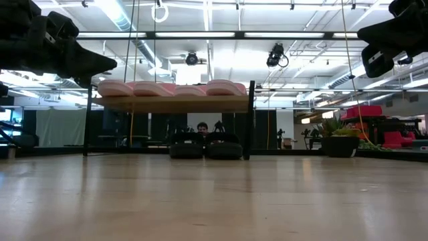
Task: Pick and place slides into the shelf
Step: Return to Home Position
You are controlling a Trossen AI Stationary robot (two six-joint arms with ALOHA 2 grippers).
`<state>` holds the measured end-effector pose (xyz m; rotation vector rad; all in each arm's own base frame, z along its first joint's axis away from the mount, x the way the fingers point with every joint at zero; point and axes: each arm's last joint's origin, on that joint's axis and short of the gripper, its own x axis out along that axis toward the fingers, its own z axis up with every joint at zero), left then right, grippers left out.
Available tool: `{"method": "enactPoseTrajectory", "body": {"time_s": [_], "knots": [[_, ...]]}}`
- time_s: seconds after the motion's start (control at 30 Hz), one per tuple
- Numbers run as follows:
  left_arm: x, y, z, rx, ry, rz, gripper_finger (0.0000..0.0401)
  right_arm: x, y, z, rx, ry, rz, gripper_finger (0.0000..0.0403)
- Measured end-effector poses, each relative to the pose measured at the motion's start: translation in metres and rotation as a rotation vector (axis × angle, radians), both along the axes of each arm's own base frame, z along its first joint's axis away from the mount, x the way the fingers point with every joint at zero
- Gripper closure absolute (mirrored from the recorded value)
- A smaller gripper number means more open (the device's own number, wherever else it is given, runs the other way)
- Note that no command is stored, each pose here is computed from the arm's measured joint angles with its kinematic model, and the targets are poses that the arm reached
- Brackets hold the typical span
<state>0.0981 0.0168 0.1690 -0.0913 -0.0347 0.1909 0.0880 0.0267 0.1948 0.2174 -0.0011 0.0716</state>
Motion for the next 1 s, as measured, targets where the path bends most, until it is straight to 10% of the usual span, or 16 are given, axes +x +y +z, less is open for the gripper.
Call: {"method": "enactPoseTrajectory", "body": {"time_s": [1.0], "knots": [[0.0, 0.0, -0.0001, 0.0, 0.0, 0.0, 0.0376, 0.0, 0.0, 0.0, 0.0, 0.0, 0.0, 0.0393]]}}
